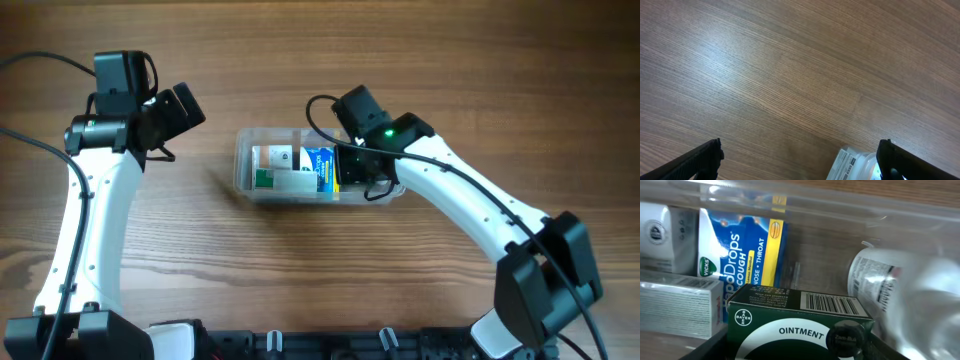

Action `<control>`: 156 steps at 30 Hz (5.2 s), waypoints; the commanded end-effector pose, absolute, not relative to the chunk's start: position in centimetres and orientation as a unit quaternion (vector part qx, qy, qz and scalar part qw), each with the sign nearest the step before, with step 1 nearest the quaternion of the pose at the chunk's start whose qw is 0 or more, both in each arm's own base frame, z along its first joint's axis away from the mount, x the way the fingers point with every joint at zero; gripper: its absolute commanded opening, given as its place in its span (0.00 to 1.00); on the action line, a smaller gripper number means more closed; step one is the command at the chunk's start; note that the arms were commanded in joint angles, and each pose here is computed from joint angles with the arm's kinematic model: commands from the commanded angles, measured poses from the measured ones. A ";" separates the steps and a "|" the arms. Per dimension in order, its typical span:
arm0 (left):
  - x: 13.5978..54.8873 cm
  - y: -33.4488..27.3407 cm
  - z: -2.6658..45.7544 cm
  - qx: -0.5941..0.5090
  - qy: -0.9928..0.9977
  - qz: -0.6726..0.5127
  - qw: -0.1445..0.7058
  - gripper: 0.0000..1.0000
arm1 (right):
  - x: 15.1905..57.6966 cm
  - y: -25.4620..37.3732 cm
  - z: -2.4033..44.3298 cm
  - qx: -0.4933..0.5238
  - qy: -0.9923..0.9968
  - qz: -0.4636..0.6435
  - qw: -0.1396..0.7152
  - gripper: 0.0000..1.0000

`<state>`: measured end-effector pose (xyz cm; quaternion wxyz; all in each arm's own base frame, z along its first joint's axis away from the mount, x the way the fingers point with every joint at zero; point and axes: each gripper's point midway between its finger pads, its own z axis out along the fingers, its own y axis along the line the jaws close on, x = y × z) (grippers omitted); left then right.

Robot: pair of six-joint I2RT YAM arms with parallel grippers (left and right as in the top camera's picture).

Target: Pack container

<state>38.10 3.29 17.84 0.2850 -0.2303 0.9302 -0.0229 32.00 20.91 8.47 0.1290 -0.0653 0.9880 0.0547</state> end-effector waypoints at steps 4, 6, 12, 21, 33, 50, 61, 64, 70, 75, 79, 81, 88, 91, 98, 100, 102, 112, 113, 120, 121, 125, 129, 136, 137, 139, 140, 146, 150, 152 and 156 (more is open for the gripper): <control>38.0 3.6 18.3 -0.239 0.926 -0.022 0.292 1.00 | 32.7 21.0 8.3 -0.072 0.987 0.044 0.136 0.67; 38.0 3.6 18.3 -0.239 0.926 -0.022 0.292 1.00 | 32.7 21.0 8.2 -0.072 0.987 0.044 0.136 0.75; 38.0 3.6 18.3 -0.239 0.926 -0.022 0.292 1.00 | 32.6 21.2 8.2 -0.072 0.987 0.048 0.133 0.78; 38.0 3.5 18.3 -0.239 0.926 -0.023 0.292 1.00 | 32.1 22.6 9.8 -0.084 0.982 0.097 0.136 0.77; 38.0 3.5 18.3 -0.239 0.926 -0.023 0.292 1.00 | 26.2 17.9 32.1 -0.096 0.884 0.217 0.402 1.00; 38.0 3.6 18.3 -0.239 0.926 -0.022 0.292 1.00 | 9.1 4.3 38.8 -0.052 0.777 0.267 0.568 1.00; 38.0 3.6 18.3 -0.239 0.926 -0.022 0.292 1.00 | 6.7 2.9 36.9 -0.067 0.781 0.260 0.564 1.00; 38.0 3.6 18.3 -0.239 0.926 -0.022 0.292 1.00 | 6.3 3.3 37.0 -0.087 0.776 0.263 0.566 1.00; 38.0 3.5 18.3 -0.239 0.926 -0.023 0.292 1.00 | 4.1 3.0 38.2 -0.107 0.735 0.299 0.598 1.00; 38.0 3.5 18.3 -0.239 0.926 -0.023 0.292 1.00 | 1.4 1.5 38.5 -0.117 0.691 0.313 0.641 1.00; 38.0 3.5 18.3 -0.239 0.926 -0.023 0.291 1.00 | 1.1 1.3 37.3 -0.117 0.702 0.312 0.630 1.00; 38.0 3.6 18.3 -0.239 0.926 -0.022 0.292 1.00 | 1.5 1.9 36.6 -0.123 0.709 0.315 0.618 1.00; 38.0 3.5 18.3 -0.239 0.926 -0.023 0.292 1.00 | 5.1 8.1 36.2 -0.182 0.680 0.377 0.602 1.00; 38.0 3.5 18.3 -0.239 0.926 -0.023 0.292 1.00 | 7.8 10.3 34.0 -0.166 0.691 0.399 0.579 1.00; 38.0 3.5 18.3 -0.239 0.926 -0.023 0.292 1.00 | 14.6 14.8 28.0 -0.132 0.685 0.428 0.574 1.00; 38.0 3.6 18.3 -0.239 0.926 -0.022 0.292 1.00 | 15.8 15.1 26.9 -0.125 0.680 0.424 0.585 1.00; 38.0 3.6 18.3 -0.239 0.926 -0.022 0.292 1.00 | 17.0 15.3 25.2 -0.114 0.682 0.416 0.591 1.00; 38.0 3.5 18.3 -0.239 0.926 -0.023 0.292 1.00 | 18.2 16.0 20.9 -0.115 0.703 0.401 0.576 1.00; 38.0 3.6 18.3 -0.239 0.926 -0.022 0.292 1.00 | 18.3 16.1 20.3 -0.115 0.705 0.401 0.574 1.00; 38.0 3.6 18.3 -0.239 0.926 -0.022 0.292 1.00 | 18.7 16.4 17.3 -0.125 0.715 0.389 0.567 1.00; 38.0 3.5 18.3 -0.239 0.926 -0.023 0.292 1.00 | 18.7 16.4 16.6 -0.125 0.719 0.388 0.563 1.00; 38.0 3.5 18.3 -0.239 0.926 -0.023 0.292 1.00 | 19.0 16.4 16.1 -0.122 0.719 0.386 0.565 1.00; 38.0 3.6 18.3 -0.239 0.926 -0.022 0.292 1.00 | 19.4 15.9 15.7 -0.109 0.726 0.372 0.568 1.00; 38.0 3.5 18.3 -0.239 0.926 -0.023 0.292 1.00 | 19.4 15.9 15.7 -0.109 0.726 0.372 0.568 1.00; 38.0 3.5 18.3 -0.239 0.926 -0.023 0.292 1.00 | 19.4 15.9 15.7 -0.109 0.726 0.372 0.568 1.00; 38.0 3.6 18.3 -0.239 0.926 -0.022 0.292 1.00 | 19.4 15.9 15.7 -0.109 0.726 0.372 0.568 1.00; 38.0 3.5 18.3 -0.239 0.926 -0.023 0.292 1.00 | 19.4 15.9 15.7 -0.109 0.726 0.372 0.568 1.00; 38.0 3.6 18.3 -0.239 0.926 -0.022 0.292 1.00 | 20.4 14.4 16.4 -0.141 0.710 0.293 0.624 1.00; 38.0 3.6 18.3 -0.239 0.926 -0.022 0.292 1.00 | 21.4 12.2 17.7 -0.209 0.673 0.174 0.688 1.00; 38.0 3.6 18.3 -0.239 0.926 -0.022 0.292 1.00 | 22.2 10.6 17.7 -0.227 0.667 0.105 0.702 1.00; 38.0 3.6 18.3 -0.239 0.926 -0.022 0.292 1.00 | 24.0 5.5 17.7 -0.203 0.674 -0.026 0.710 1.00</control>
